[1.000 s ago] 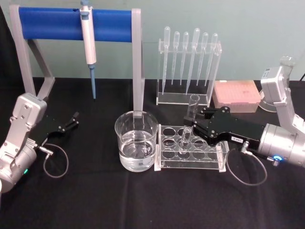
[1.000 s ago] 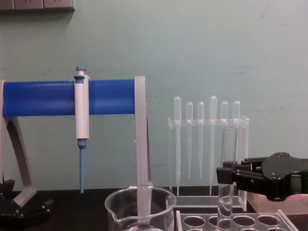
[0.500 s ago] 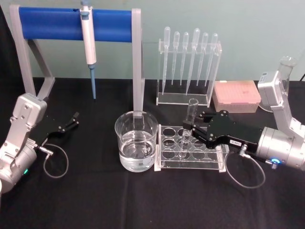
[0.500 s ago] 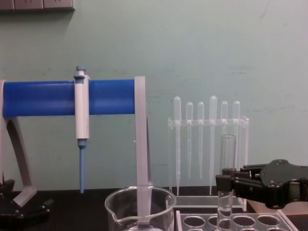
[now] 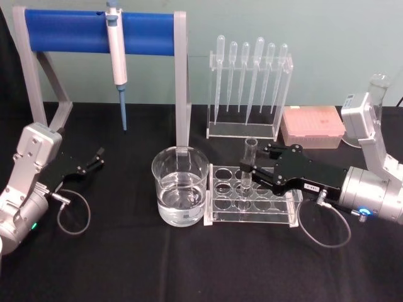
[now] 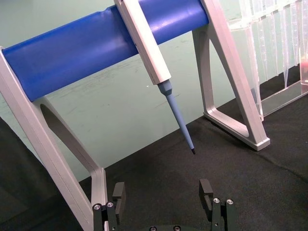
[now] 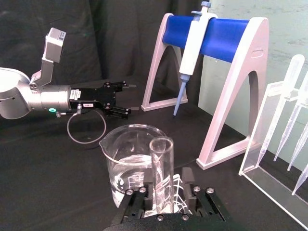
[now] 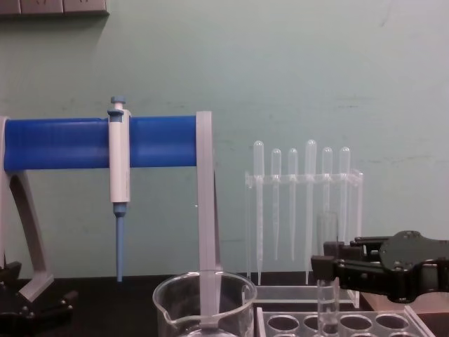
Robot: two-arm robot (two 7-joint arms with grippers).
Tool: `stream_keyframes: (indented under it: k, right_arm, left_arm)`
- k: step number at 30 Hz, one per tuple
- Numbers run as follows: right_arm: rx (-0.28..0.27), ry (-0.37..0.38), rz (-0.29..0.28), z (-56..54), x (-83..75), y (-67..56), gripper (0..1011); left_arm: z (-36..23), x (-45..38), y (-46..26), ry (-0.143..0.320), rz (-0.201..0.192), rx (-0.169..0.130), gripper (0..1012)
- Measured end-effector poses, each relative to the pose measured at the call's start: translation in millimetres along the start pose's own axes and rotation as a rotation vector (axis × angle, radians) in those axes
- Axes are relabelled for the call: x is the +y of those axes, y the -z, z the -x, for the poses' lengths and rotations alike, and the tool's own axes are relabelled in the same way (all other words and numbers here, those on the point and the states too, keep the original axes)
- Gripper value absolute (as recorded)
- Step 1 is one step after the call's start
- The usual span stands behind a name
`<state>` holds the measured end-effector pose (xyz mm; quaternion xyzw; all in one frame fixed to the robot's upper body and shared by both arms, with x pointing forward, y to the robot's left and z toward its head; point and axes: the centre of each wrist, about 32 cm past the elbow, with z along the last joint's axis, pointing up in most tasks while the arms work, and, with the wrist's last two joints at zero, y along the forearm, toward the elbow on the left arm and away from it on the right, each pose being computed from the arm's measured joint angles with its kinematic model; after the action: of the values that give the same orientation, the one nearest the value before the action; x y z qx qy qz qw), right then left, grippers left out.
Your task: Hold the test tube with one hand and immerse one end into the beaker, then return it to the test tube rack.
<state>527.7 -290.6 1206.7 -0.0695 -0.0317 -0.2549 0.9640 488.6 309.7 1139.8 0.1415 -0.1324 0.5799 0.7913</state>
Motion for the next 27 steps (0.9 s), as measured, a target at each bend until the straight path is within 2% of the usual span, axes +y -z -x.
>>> stream_keyframes:
  k: [4,5,6,8,9,14,17,20,23,27]
  right_arm:
    - [0.0,0.0,0.0,-0.1,-0.1,-0.1,501]
    - [0.0,0.0,0.0,-0.1,-0.1,-0.2,501]
    - [0.0,0.0,0.0,-0.1,-0.2,-0.2,564]
    - [0.0,0.0,0.0,-0.1,-0.2,-0.2,595]
    - [0.0,0.0,0.0,-0.1,-0.2,-0.3,664]
    - [0.0,0.0,0.0,-0.1,-0.2,-0.4,816]
    - [-0.015,0.001,-0.015,2.1,-0.5,-5.2,868]
    - [-0.036,0.007,-0.041,5.6,-1.8,-11.8,969]
    - [-0.065,0.039,-0.084,11.6,-5.4,-20.3,1004]
    - [-0.081,0.084,-0.115,16.5,-9.8,-23.9,1004]
  left_arm:
    - [0.0,0.0,0.0,0.0,0.0,0.0,1000]
    - [0.0,0.0,0.0,0.0,0.0,0.0,1000]
    - [0.0,0.0,0.0,0.0,0.0,0.0,1000]
    - [0.0,0.0,0.0,0.0,0.0,0.0,1000]
    - [0.0,0.0,0.0,0.0,0.0,0.0,1000]
    - [0.0,0.0,0.0,0.0,0.0,0.0,1000]
    - [0.0,0.0,0.0,0.0,0.0,0.0,1000]
    - [0.0,0.0,0.0,0.0,0.0,0.0,1000]
    - [0.0,0.0,0.0,0.0,0.0,0.0,1000]
    - [0.0,0.0,0.0,0.0,0.0,0.0,1000]
